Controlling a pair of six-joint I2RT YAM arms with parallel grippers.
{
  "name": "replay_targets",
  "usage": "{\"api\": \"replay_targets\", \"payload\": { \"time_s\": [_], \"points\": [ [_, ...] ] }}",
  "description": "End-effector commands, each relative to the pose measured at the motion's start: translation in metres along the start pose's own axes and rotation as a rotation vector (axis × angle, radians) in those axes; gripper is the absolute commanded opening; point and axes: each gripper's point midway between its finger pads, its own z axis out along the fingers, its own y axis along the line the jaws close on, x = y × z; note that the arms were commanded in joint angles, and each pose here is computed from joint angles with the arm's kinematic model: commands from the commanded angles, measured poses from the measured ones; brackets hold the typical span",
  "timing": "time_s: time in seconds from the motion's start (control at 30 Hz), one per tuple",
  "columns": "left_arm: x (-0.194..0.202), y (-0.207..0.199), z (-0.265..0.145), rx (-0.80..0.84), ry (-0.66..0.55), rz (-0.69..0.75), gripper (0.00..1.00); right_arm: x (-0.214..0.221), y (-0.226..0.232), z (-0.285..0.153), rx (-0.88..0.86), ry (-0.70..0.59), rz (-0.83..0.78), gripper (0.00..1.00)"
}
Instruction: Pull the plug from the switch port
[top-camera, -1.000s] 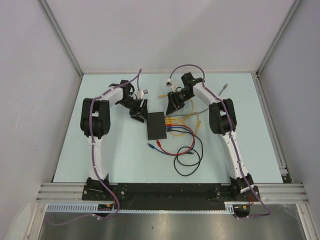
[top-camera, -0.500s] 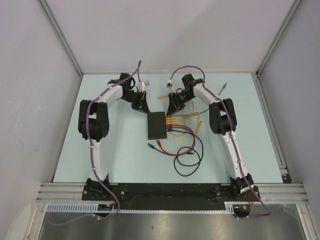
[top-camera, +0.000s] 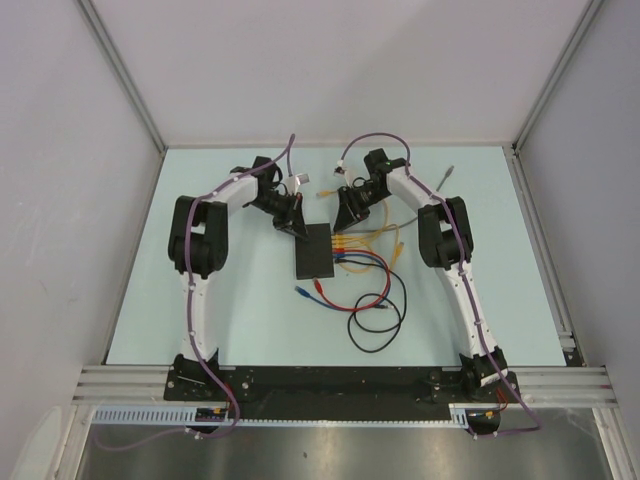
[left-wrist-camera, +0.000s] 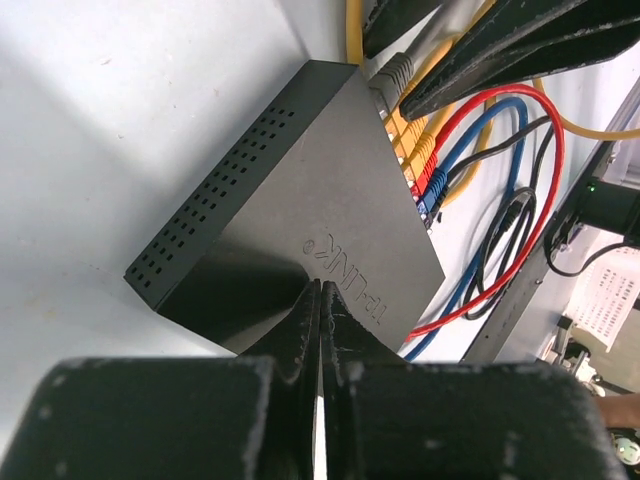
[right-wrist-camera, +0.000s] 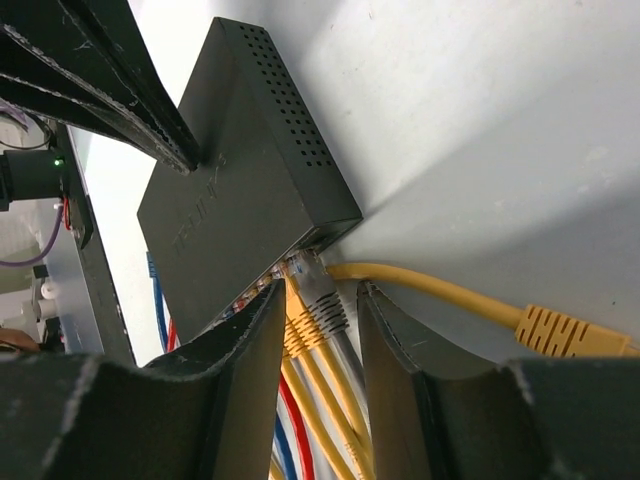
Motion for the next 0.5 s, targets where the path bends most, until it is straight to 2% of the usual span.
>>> {"api": "replay_targets", "payload": {
  "time_s": [0.0,0.07,0.33,0.47],
  "points": [
    [0.012,0.038,0.013,-0.141,0.048,-0.014,0.00,-0.013,0.014,-0.004,-0.045,-0.030,-0.012,0.38],
    [0.015,0.040,0.015,-0.139,0.057,-0.019,0.00,-0.013,0.016,-0.003,-0.055,-0.030,-0.008,0.35],
    [0.015,0.042,0.016,-0.143,0.060,-0.017,0.00,-0.013,0.021,0.002,-0.081,-0.026,-0.015,0.36],
    [0.016,0.042,0.015,-0.151,0.061,-0.008,0.00,-0.003,0.007,0.008,-0.060,-0.002,0.001,0.42]
  ]
}}
